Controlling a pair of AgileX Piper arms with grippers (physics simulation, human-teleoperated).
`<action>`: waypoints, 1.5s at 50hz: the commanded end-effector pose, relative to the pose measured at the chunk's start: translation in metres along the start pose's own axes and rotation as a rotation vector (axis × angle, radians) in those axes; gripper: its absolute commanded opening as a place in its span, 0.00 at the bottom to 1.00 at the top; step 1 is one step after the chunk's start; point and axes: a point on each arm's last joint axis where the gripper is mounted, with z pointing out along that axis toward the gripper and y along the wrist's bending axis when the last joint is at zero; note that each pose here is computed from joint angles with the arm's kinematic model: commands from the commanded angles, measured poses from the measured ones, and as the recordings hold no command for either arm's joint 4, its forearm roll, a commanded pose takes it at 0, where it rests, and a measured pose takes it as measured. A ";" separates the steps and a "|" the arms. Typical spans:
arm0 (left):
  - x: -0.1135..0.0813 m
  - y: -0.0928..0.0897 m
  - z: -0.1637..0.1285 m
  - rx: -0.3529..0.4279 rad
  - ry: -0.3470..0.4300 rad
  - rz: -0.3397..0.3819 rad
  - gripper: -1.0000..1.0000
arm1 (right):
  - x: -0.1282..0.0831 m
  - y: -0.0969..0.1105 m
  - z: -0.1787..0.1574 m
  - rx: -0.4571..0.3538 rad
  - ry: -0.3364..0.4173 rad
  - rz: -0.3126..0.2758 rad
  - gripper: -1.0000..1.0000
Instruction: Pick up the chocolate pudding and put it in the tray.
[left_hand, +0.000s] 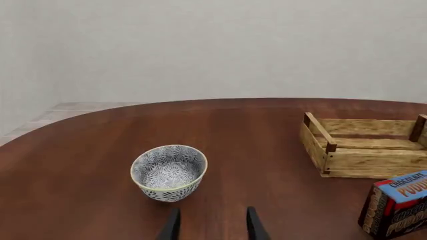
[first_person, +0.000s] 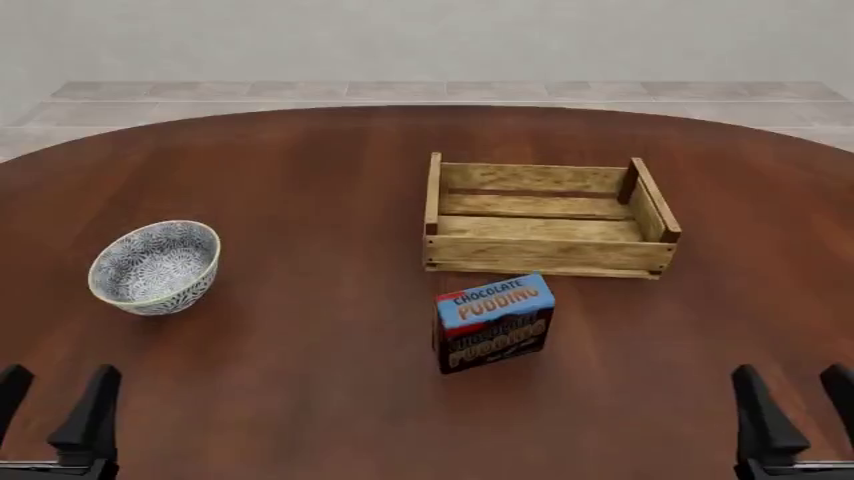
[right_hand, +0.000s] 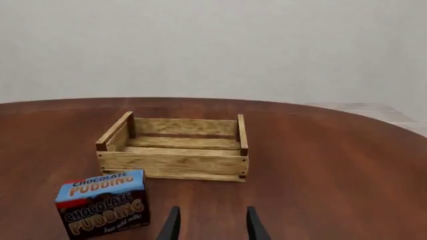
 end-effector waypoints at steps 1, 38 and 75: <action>-0.001 0.000 0.000 0.000 0.001 0.000 1.00 | -0.003 0.000 0.002 -0.006 0.000 0.001 1.00; -0.001 0.000 0.000 0.000 0.001 0.000 1.00 | -0.078 0.002 0.028 -0.027 -0.008 -0.073 1.00; -0.001 0.000 0.000 0.000 0.001 0.001 1.00 | -0.193 0.076 0.163 -0.365 -0.053 -0.429 1.00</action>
